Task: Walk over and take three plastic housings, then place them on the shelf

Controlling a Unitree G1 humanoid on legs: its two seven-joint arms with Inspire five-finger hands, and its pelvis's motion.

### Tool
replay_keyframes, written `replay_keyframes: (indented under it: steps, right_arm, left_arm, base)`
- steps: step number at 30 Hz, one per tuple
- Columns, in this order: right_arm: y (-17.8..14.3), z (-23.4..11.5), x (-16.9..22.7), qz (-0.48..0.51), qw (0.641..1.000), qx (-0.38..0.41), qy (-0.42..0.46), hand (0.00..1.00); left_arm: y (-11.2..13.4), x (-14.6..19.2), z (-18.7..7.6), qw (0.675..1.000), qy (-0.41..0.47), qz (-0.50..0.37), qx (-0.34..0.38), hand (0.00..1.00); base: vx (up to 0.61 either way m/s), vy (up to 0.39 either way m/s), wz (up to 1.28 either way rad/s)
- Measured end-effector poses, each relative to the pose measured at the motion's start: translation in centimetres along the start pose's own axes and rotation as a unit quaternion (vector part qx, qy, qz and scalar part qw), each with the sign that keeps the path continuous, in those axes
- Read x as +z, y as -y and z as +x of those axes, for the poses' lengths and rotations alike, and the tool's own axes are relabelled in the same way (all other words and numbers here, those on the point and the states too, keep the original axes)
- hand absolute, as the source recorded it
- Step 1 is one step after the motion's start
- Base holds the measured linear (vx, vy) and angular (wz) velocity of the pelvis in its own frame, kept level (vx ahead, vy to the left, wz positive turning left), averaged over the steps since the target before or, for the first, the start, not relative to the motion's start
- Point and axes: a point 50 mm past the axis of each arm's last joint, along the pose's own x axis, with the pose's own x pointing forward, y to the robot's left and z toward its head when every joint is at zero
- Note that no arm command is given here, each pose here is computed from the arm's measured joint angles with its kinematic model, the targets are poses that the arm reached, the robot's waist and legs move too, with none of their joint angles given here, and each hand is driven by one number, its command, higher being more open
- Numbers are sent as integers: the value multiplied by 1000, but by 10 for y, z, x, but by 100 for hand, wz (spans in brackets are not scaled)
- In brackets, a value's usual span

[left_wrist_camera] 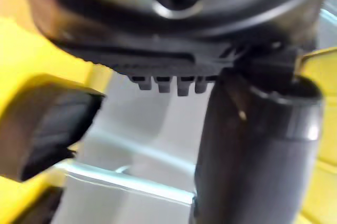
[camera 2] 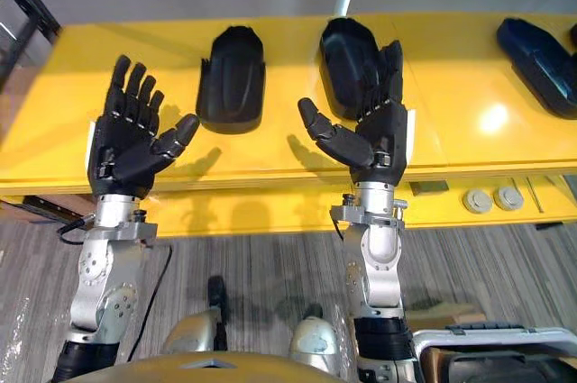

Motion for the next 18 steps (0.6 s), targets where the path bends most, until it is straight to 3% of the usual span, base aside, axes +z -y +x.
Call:
replay_keyframes:
  steps: [10,18]
  right_arm:
    - [15,-19,-7,-9,998,-42,-35,100]
    - [6,-20,-11,7,999,-25,-44,100]
  left_arm:
    - [-22,10,-28,1000,-8,18,19,100]
    - [-26,10,-29,998,-11,28,49,100]
  base:
    - [0,0,0]
    - [2,-6,-4]
